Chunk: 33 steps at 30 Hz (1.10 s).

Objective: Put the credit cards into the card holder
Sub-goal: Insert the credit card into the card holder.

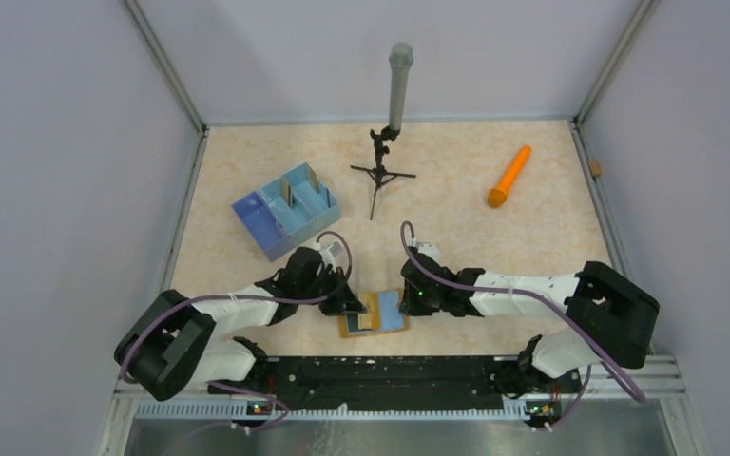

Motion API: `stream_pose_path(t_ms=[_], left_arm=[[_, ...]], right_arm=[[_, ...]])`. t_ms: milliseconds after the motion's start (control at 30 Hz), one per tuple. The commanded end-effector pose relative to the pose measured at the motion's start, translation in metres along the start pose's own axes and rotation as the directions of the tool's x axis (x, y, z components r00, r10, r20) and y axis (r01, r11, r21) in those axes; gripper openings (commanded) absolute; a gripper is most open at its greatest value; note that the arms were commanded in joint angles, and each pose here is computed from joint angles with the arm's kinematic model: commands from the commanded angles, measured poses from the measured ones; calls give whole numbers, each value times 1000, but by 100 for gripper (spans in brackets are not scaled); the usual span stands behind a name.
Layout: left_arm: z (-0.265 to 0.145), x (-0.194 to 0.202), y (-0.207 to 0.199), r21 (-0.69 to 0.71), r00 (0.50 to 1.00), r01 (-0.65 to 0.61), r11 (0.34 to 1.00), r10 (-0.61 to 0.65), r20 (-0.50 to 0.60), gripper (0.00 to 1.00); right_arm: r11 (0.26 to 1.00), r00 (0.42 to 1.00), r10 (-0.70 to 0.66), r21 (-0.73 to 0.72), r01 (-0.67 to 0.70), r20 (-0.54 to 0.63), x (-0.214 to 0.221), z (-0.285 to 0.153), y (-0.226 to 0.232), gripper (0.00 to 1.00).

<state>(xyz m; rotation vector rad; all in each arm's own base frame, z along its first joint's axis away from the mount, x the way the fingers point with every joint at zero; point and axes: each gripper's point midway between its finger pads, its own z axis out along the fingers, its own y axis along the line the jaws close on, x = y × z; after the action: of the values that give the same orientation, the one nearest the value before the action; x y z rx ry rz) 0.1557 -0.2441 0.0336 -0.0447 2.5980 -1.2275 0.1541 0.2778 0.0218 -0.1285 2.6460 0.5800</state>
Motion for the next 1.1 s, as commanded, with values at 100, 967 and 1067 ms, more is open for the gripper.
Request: stream_pose_path(t_ms=[100, 967, 1067], left_arm=[[-2, 3, 29, -126, 999, -37, 991, 35, -24, 0], [-6, 5, 37, -172, 998, -46, 984, 38, -47, 0], [-3, 1, 36, -162, 999, -43, 986, 39, -27, 0]], right_arm=[[999, 1000, -15, 42, 15, 8, -1, -2, -6, 0], [999, 1000, -17, 41, 17, 7, -1, -2, -5, 0], [999, 1000, -17, 41, 16, 8, -1, -2, -5, 0]])
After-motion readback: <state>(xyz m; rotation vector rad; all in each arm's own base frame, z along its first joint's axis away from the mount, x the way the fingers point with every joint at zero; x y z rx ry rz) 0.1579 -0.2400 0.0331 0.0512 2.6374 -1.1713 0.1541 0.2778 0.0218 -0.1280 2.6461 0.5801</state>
